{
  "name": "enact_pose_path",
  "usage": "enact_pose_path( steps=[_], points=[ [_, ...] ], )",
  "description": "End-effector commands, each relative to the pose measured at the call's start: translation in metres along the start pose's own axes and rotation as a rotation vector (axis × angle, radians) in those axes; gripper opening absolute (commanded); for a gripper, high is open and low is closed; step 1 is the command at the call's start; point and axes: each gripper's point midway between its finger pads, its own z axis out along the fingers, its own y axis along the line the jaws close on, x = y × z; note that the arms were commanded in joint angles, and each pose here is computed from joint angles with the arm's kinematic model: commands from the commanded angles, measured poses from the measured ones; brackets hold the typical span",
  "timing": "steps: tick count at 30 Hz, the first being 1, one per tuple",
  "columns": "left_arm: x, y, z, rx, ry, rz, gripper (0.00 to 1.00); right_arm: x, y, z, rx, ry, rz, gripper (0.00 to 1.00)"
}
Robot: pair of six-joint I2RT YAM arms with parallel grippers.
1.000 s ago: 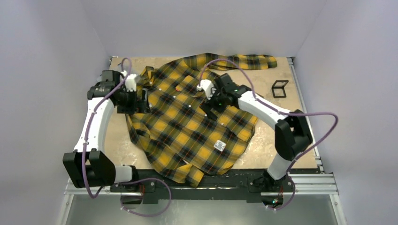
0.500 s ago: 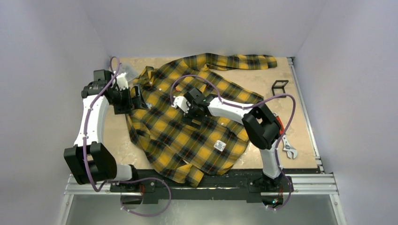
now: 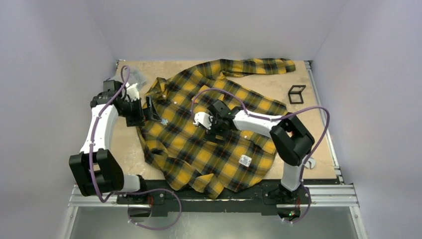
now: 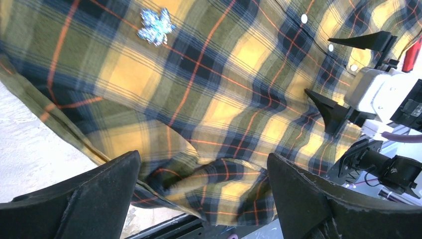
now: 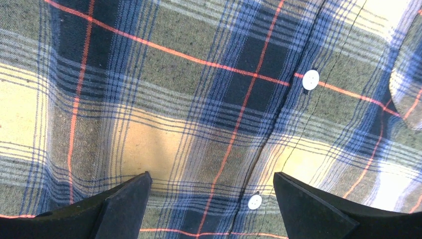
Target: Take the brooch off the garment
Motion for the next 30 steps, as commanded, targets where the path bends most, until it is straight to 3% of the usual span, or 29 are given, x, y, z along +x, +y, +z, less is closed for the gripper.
enact_pose_path(
  steps=[1, 7, 10, 16, 25, 30],
  points=[
    [-0.003, -0.006, 0.001, 0.044, -0.044, 0.042, 1.0, 0.077, 0.03, -0.01, -0.168, 0.168, -0.008, 0.98],
    [0.001, -0.009, 0.016, 0.007, -0.054, 0.142, 1.0, 0.101, 0.013, -0.031, -0.148, 0.157, 0.053, 0.96],
    [0.007, -0.026, 0.029, 0.099, -0.022, 0.141, 0.9, 0.081, 0.0, -0.048, -0.123, 0.075, 0.074, 0.95],
    [0.0, -0.056, 0.057, 0.31, -0.017, 0.059, 0.59, 0.021, -0.023, -0.09, -0.071, -0.135, 0.151, 0.95],
    [-0.009, -0.042, 0.097, 0.315, 0.038, -0.048, 0.44, -0.043, -0.055, -0.145, 0.065, -0.512, 0.271, 0.96],
    [0.002, -0.026, 0.116, 0.28, 0.085, -0.073, 0.4, -0.055, -0.052, -0.164, 0.069, -0.607, 0.294, 0.99]
  ],
)
